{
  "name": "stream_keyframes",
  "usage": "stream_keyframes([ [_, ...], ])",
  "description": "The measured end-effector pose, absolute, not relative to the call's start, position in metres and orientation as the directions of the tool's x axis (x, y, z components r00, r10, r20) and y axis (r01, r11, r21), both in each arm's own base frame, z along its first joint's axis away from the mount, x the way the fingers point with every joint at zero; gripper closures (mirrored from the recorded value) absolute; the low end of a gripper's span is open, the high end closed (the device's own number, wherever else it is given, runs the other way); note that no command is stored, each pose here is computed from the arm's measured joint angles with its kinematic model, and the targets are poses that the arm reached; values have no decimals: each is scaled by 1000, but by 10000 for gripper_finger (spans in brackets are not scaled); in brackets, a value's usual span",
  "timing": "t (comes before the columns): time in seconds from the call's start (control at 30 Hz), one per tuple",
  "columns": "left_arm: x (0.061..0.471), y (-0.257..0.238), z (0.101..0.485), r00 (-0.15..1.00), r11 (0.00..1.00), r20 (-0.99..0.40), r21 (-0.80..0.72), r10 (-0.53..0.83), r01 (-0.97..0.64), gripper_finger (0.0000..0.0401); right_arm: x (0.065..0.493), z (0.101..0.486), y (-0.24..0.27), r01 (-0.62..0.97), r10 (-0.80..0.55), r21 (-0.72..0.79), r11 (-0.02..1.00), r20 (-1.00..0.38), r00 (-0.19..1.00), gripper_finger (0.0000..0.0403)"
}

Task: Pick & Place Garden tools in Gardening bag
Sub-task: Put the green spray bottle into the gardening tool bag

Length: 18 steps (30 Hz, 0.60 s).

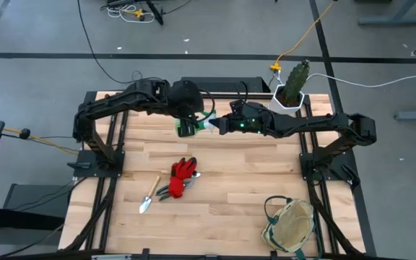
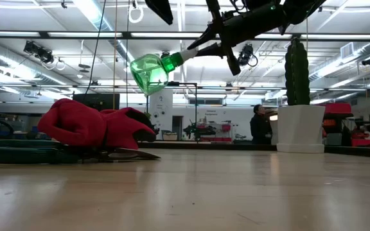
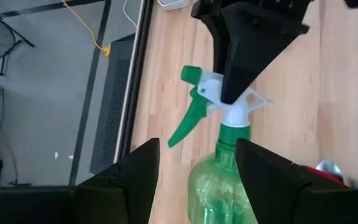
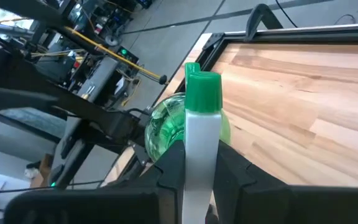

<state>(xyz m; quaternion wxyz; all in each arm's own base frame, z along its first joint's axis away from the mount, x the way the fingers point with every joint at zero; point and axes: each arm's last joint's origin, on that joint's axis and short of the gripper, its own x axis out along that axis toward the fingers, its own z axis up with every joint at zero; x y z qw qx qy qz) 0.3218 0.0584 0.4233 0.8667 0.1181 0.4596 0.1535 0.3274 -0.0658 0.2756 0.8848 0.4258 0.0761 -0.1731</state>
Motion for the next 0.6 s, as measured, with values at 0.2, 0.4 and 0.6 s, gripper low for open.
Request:
stream_keyframes([
  [0.2,322,61,423,574,969,-782,179,244,-169,195,327,276,-65,358,-221,709,608,-282,934,346],
  [0.4,317,61,429,591,961,-760,177,271,-213,208,321,283,-66,354,-223,684,638,-276,935,346],
  [0.6,300,55,446,634,953,-716,158,292,-259,223,308,291,-70,388,-243,650,653,-305,921,346],
])
